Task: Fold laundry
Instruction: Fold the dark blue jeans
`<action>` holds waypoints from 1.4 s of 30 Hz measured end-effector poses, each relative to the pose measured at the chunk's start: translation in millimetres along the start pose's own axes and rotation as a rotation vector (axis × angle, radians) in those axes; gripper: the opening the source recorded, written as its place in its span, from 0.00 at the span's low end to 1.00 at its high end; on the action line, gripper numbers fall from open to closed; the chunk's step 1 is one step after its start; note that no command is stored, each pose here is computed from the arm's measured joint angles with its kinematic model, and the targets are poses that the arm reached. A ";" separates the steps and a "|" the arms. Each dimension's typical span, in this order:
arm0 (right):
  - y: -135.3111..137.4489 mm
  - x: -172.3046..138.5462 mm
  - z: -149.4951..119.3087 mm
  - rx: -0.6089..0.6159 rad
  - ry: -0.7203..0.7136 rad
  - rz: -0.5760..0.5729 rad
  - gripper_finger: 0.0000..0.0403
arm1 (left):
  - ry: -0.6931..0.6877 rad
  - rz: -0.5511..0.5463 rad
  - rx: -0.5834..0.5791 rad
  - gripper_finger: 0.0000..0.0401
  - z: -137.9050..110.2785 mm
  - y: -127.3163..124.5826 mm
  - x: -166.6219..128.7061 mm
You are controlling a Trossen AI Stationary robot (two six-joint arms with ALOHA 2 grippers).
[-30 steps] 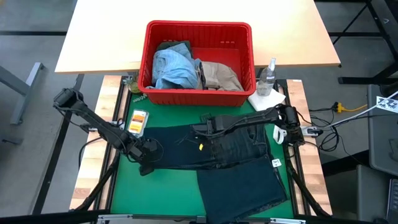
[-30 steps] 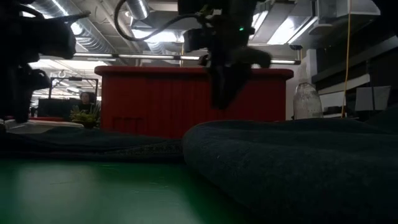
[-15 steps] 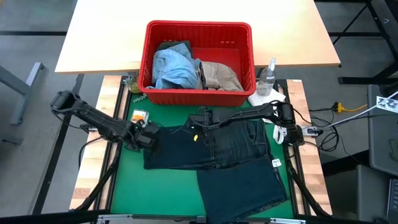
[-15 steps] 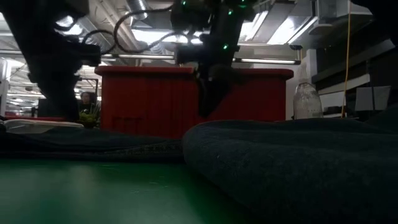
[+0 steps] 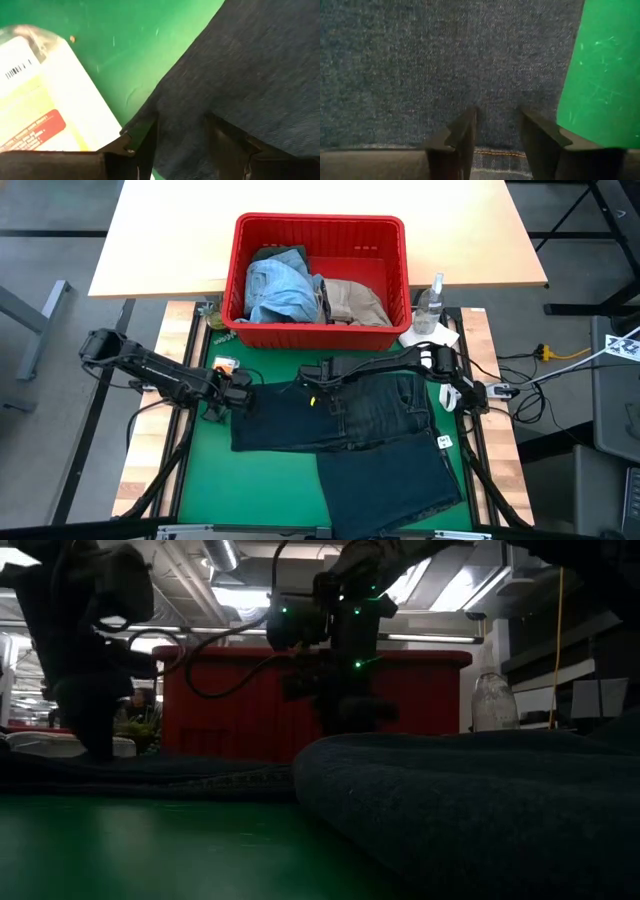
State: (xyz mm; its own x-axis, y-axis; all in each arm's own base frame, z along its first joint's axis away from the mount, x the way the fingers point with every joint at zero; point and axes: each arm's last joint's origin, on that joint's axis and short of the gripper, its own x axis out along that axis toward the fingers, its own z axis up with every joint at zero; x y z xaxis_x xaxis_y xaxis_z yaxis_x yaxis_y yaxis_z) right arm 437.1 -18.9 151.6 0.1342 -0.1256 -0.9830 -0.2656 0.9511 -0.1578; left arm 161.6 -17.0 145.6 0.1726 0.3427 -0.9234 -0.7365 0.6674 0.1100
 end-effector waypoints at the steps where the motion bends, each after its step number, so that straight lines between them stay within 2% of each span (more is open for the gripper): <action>1: 0.1 0.0 -0.2 0.000 0.002 0.001 0.37 | 0.008 0.002 -0.001 0.39 -1.2 1.2 1.7; 10: 2.9 -0.6 -9.0 -0.009 0.093 0.032 0.37 | 0.012 -0.006 0.000 0.39 -2.1 2.2 5.0; 20: -0.6 -0.1 -23.2 -0.002 0.217 0.070 0.37 | -0.036 -0.055 0.014 0.39 12.5 -7.8 -9.8; 23: -3.3 0.4 -25.9 0.007 0.240 0.057 0.37 | -0.030 -0.095 0.007 0.39 18.0 -12.3 -16.5; 29: -3.2 -2.4 -25.4 -0.005 0.231 0.049 0.37 | 0.110 -0.230 -0.021 0.39 22.6 -20.0 -29.4; 33: -4.7 -17.4 -26.3 -0.002 0.199 0.038 0.37 | 0.166 -0.272 -0.019 0.39 21.5 -21.3 -30.7; 42: -6.9 -69.5 -37.9 -0.020 0.136 0.014 0.37 | 0.132 -0.249 -0.018 0.40 22.5 -20.7 -30.4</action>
State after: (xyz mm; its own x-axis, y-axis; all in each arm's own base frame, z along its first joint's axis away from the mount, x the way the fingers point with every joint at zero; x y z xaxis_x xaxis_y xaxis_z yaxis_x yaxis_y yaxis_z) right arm 393.4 -27.4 217.4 -0.0001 -0.1508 -0.9886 -0.2858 0.9473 -0.1445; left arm 186.4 -26.4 179.6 0.2638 0.0796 -0.9613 -0.6941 0.7077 -0.1319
